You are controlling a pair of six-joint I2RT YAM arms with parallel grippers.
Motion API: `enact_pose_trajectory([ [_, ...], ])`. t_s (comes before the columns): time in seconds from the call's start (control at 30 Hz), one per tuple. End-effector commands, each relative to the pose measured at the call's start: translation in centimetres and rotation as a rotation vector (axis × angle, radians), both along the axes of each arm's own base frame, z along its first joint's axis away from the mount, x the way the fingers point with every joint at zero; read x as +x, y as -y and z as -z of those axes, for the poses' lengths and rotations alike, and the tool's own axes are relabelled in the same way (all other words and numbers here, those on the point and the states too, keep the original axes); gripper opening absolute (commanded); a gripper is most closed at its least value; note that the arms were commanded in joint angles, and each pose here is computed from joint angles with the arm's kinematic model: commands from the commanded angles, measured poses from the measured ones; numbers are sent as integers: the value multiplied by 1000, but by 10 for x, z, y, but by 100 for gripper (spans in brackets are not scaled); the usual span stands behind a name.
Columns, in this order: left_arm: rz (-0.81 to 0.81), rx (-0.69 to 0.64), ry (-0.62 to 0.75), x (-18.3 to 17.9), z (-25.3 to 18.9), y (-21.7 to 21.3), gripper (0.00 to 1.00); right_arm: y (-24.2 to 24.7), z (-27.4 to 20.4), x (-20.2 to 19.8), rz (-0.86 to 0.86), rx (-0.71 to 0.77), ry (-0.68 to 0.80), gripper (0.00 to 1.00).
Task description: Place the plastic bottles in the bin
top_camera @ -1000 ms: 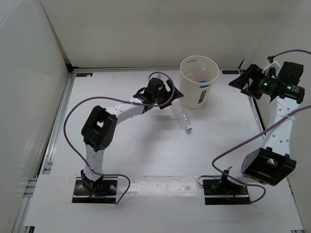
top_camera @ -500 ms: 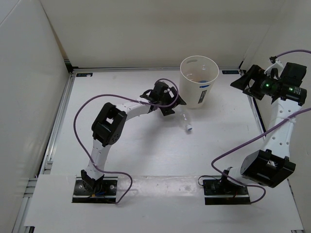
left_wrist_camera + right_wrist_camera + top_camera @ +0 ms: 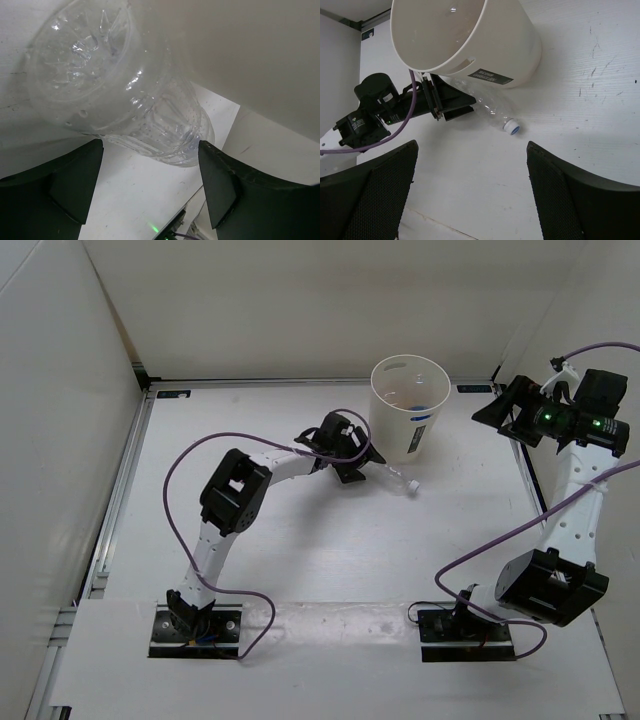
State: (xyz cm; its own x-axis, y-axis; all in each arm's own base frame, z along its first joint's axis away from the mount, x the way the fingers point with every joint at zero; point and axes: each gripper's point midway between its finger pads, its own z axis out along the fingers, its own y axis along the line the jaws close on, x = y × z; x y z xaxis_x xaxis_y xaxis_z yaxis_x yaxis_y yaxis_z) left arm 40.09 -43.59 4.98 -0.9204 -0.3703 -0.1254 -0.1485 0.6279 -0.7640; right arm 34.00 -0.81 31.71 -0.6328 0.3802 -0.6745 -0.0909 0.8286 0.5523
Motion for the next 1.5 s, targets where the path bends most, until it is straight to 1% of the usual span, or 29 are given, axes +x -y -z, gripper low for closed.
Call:
enact_pose_trajectory([
  [0.0,20,-3,-17,-3,-2,4,86,2,-3,-2,1,-18,18,90],
  [0.13,15,6,-41,-1,5,5,86,0,-2,-3,-5,-20,14,90],
  [0.23,-3,-8,-24,7,-4,3,86,0,-2,-2,-8,-21,15,90],
  [0.27,-26,10,-21,10,1,-2,86,0,-3,-3,-5,-18,17,90],
  [0.33,-46,3,-2,16,-9,-7,86,0,-2,-3,-8,-22,16,90],
  [0.4,-64,13,0,19,-8,-13,89,1,2,-3,-3,-10,6,90],
  [0.6,-120,15,-5,30,-7,-20,91,1,3,-3,-4,-8,6,90],
  [0.63,-127,15,3,32,-9,-21,96,2,2,-3,-4,-8,8,90],
  [0.83,-161,8,68,45,-27,-26,97,3,6,-2,-3,1,2,90],
  [0.9,-169,7,75,47,-27,-29,97,4,7,-2,3,6,0,90],
  [0.97,-181,7,71,49,-26,-31,97,5,7,-2,8,13,-2,90],
  [1.1,-203,8,24,52,-12,-33,98,4,8,-2,4,11,-7,90],
  [1.23,-201,-10,-17,57,-1,-27,98,4,8,-3,3,7,-9,90],
  [1.47,-178,-12,-67,53,12,-23,86,7,11,-3,13,5,-16,90],
])
